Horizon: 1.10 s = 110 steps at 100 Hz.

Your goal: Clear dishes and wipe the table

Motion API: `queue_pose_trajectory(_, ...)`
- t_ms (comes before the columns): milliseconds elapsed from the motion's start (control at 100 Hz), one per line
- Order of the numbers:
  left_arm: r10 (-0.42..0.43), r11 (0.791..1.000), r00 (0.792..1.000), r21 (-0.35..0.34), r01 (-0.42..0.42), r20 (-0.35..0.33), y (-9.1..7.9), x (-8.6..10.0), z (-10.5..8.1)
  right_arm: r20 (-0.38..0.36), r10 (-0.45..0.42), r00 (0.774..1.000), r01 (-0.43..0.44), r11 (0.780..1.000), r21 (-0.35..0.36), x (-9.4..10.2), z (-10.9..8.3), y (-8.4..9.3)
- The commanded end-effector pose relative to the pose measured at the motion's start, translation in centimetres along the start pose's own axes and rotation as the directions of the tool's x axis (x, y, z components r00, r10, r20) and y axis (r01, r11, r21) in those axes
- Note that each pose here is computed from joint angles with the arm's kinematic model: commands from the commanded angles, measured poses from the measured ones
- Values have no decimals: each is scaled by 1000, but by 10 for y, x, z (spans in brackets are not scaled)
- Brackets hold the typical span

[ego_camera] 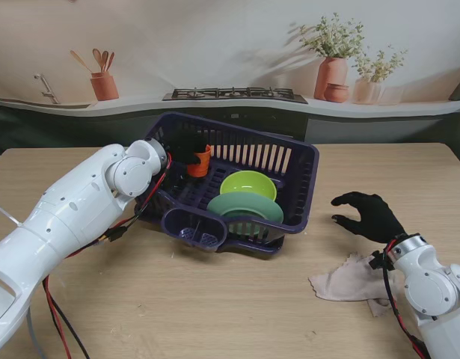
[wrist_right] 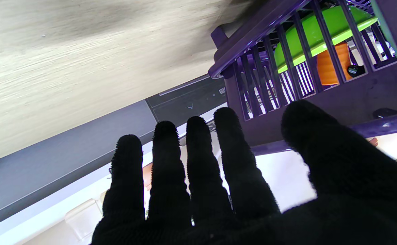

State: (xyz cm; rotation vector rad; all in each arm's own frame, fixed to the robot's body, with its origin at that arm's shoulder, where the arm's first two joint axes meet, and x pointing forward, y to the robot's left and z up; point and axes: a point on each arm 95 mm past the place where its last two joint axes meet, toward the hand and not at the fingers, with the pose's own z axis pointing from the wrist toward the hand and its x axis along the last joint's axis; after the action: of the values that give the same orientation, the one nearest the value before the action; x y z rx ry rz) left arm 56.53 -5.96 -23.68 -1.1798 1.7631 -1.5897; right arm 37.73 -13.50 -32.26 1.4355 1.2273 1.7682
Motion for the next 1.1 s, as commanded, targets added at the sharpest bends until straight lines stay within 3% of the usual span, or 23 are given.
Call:
queue_pose_trajectory(0, -2, 1000, 1000, -9, 2, 4, 1, 2, 0, -4, -2, 1000, 2, 1000, 15, 1, 0, -3)
queue_pose_trajectory(490, -14, 1000, 1000, -21, 15, 20, 4, 2, 3, -1, -3, 1000, 3, 1000, 13, 0, 0, -3)
queue_pose_trajectory(1090, -11, 996, 998, -90, 17, 62, 8, 5, 7, -2, -3, 1000, 3, 1000, 8, -1, 0, -3)
